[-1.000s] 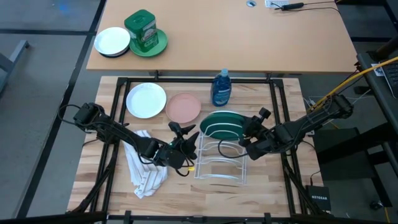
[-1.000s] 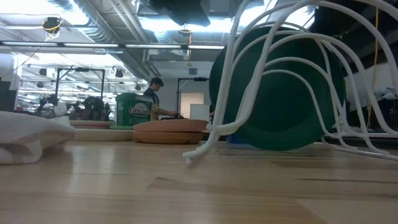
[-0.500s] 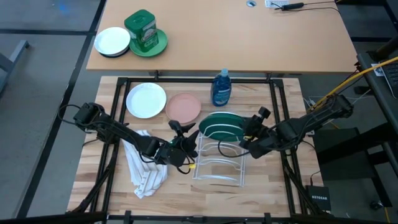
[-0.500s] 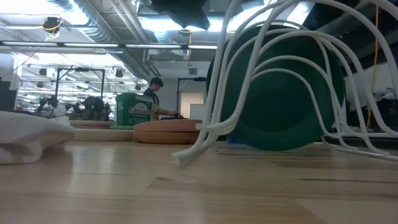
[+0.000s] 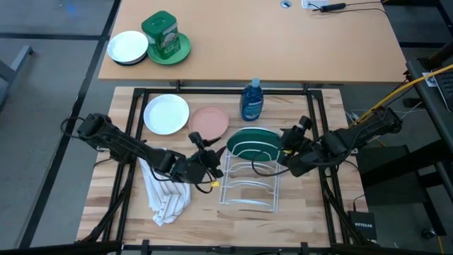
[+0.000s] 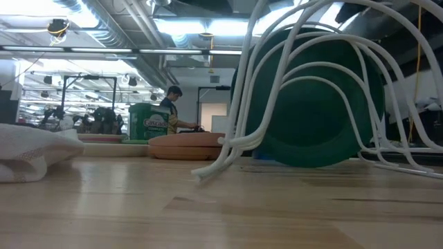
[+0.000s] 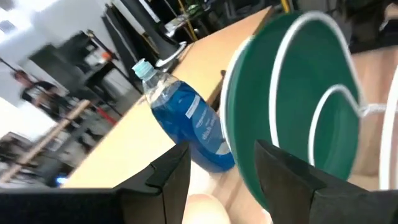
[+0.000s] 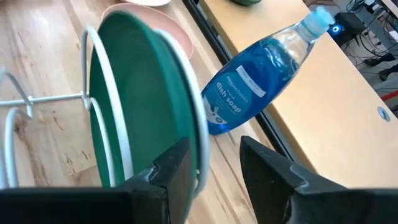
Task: Sort dishes
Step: Put the white plate in the dish rack
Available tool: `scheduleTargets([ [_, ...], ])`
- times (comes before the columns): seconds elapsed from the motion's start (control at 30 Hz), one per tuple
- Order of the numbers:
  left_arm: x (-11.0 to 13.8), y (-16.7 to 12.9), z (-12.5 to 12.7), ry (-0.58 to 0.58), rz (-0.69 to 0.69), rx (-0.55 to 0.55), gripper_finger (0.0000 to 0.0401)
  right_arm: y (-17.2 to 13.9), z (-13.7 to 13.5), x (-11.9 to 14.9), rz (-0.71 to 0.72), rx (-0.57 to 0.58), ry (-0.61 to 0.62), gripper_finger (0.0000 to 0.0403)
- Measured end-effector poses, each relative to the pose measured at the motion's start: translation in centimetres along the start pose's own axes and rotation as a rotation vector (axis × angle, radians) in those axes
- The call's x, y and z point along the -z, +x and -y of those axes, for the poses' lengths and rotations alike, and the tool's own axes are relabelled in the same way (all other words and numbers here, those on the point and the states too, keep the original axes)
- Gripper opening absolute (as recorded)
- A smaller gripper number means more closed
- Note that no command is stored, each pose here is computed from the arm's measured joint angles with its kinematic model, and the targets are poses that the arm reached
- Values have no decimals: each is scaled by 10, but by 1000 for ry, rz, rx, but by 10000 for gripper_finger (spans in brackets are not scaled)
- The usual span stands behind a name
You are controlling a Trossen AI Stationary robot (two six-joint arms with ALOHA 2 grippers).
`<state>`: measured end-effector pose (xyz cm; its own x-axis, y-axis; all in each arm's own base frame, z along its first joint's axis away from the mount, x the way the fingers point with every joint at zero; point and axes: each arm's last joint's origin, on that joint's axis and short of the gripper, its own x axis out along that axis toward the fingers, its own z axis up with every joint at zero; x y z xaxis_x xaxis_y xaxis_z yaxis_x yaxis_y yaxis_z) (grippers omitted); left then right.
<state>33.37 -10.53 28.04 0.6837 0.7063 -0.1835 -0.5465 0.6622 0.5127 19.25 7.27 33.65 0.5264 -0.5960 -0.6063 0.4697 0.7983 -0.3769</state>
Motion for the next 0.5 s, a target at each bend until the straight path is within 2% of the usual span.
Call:
scheduleTargets([
  [0.13, 2, -2, -27, -127, -62, 88, 166, -10, 9, -8, 1, -10, 8, 143],
  [0.23, 12, 0, -51, -217, -191, 178, 166, -18, 15, -15, 9, -15, 18, 143],
  [0.33, 30, 3, -72, -237, -372, 202, 166, -24, 21, -20, 27, -9, 30, 143],
  [0.5, 57, 9, -95, -177, -638, 153, 166, -31, 29, -27, 88, 42, 53, 143],
])
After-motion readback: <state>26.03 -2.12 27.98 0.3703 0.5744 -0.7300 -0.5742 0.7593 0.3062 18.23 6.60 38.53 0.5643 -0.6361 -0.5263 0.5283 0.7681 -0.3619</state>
